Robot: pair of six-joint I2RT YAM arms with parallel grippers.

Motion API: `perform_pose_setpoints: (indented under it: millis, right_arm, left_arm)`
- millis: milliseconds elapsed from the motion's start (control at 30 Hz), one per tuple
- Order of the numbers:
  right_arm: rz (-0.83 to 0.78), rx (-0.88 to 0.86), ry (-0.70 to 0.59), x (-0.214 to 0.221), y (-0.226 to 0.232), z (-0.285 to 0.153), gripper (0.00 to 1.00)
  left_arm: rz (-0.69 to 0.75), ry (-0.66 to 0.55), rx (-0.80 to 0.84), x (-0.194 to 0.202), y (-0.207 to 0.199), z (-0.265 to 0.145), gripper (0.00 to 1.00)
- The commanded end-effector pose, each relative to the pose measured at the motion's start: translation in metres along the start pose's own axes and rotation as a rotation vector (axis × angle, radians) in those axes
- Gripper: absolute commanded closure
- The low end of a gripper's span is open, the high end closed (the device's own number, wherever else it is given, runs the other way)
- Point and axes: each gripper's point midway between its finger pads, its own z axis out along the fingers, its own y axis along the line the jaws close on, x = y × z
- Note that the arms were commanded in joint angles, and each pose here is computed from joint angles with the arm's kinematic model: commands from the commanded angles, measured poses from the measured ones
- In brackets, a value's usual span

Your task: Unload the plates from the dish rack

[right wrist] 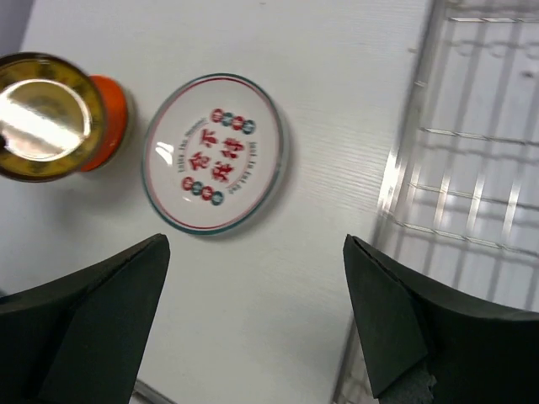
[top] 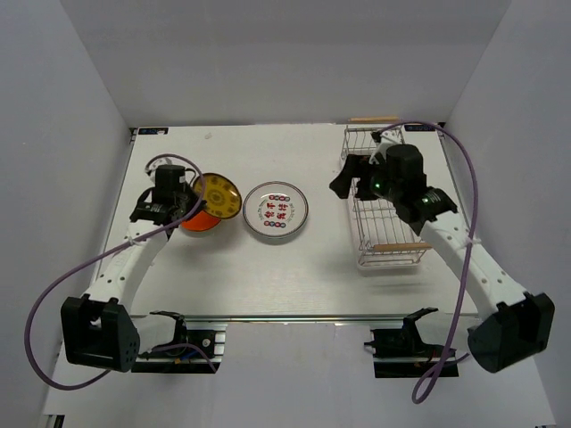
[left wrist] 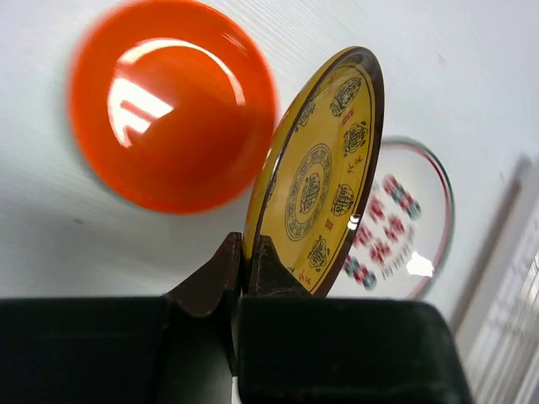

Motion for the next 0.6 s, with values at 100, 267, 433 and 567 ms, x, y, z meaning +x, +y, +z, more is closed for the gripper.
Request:
perform_pose_setpoints:
  millis: [100,267,433,567]
  right_arm:
    - [0.020,0.277,-0.062,0.006,-0.062,-0.028,0.11]
    - [0.029,0.281,-0.061,0.010,-0.068,-0.033,0.11]
    - [0.031,0.302,-0.042,0.018,-0.080,-0.032,0.11]
    - [0.042,0.305,-0.035,0.021,-0.084,-0.033,0.11]
  left_arm:
    - [-0.150,-0.085,-0.174,-0.024,0.059,0.022,1.00]
    - [-0.179,-0.119,-0.196,-0.026,0.076,0.029,1.00]
    - [-0.168,-0.135,-0.244,-0.037,0.081,0.036,0.94]
    - [-0.163,-0.095,-0.284,-0.033,0.088,0.045,0.83]
